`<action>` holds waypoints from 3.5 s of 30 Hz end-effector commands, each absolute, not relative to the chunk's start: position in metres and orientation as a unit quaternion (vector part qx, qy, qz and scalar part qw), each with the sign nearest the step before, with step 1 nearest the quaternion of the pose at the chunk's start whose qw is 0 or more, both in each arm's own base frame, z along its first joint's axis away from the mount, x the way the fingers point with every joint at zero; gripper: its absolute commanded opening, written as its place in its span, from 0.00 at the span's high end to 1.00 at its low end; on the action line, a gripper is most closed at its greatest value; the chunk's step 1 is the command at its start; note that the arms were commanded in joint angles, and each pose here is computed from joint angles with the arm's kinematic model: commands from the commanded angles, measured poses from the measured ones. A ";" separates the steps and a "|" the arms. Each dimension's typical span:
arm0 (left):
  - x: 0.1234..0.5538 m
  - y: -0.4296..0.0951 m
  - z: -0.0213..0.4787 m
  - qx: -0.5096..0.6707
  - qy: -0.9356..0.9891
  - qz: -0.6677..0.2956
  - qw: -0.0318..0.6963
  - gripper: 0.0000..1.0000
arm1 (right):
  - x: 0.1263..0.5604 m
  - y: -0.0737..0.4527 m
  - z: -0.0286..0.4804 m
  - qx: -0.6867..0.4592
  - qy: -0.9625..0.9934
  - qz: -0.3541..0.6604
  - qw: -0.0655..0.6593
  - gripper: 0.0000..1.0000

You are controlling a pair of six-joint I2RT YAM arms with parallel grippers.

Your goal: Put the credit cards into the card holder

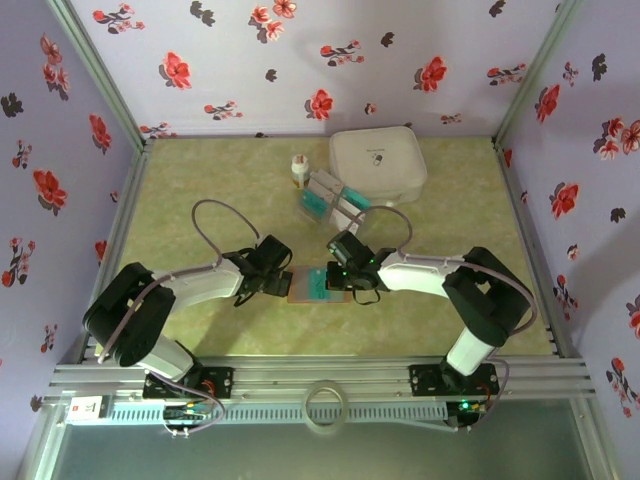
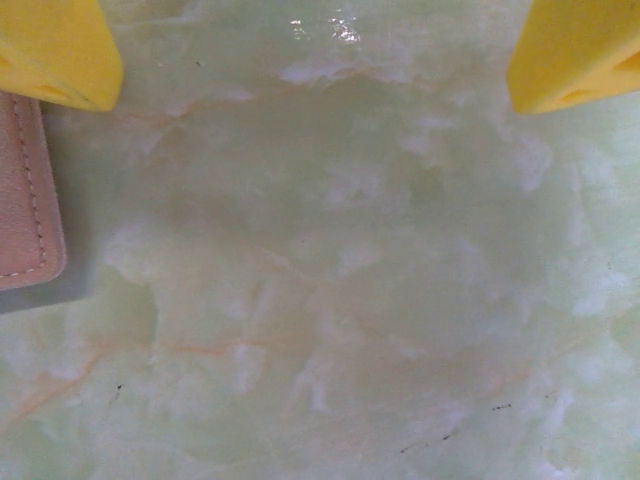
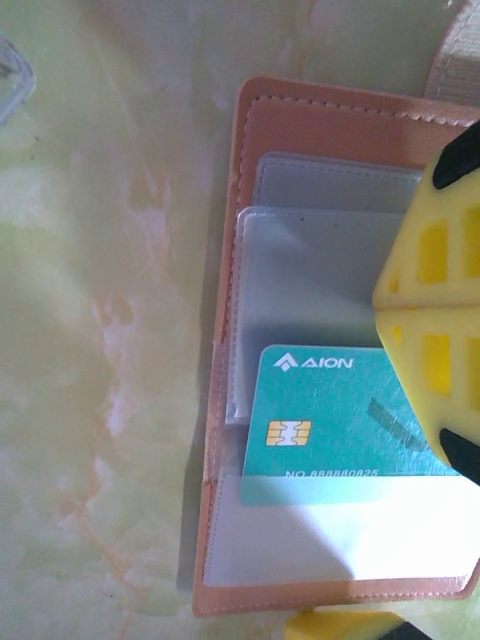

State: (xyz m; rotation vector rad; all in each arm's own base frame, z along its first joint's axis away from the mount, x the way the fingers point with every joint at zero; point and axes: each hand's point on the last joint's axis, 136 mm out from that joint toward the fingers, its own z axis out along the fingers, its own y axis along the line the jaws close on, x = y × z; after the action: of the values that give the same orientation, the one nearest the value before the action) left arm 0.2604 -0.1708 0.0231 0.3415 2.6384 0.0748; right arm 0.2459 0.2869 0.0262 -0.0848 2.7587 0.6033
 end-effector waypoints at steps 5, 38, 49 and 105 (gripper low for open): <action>0.257 -0.173 0.013 0.128 0.965 0.028 0.227 0.00 | 0.249 0.305 0.031 -0.038 0.960 0.228 0.156 1.00; 0.257 -0.175 0.025 0.126 0.963 0.019 0.238 0.00 | 0.238 0.280 0.025 -0.040 0.968 0.192 0.159 1.00; 0.260 -0.172 0.040 0.121 0.960 0.018 0.251 0.00 | 0.245 0.263 0.035 -0.026 0.967 0.192 0.168 1.00; 0.258 -0.173 0.017 0.125 0.966 0.029 0.225 0.00 | 0.233 0.309 0.027 -0.042 0.958 0.245 0.146 1.00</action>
State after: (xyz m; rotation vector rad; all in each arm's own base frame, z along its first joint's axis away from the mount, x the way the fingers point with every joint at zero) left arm 0.2578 -0.1729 0.0224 0.3526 2.6449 0.0663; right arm 0.2337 0.3055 0.0296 -0.1394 2.7460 0.6982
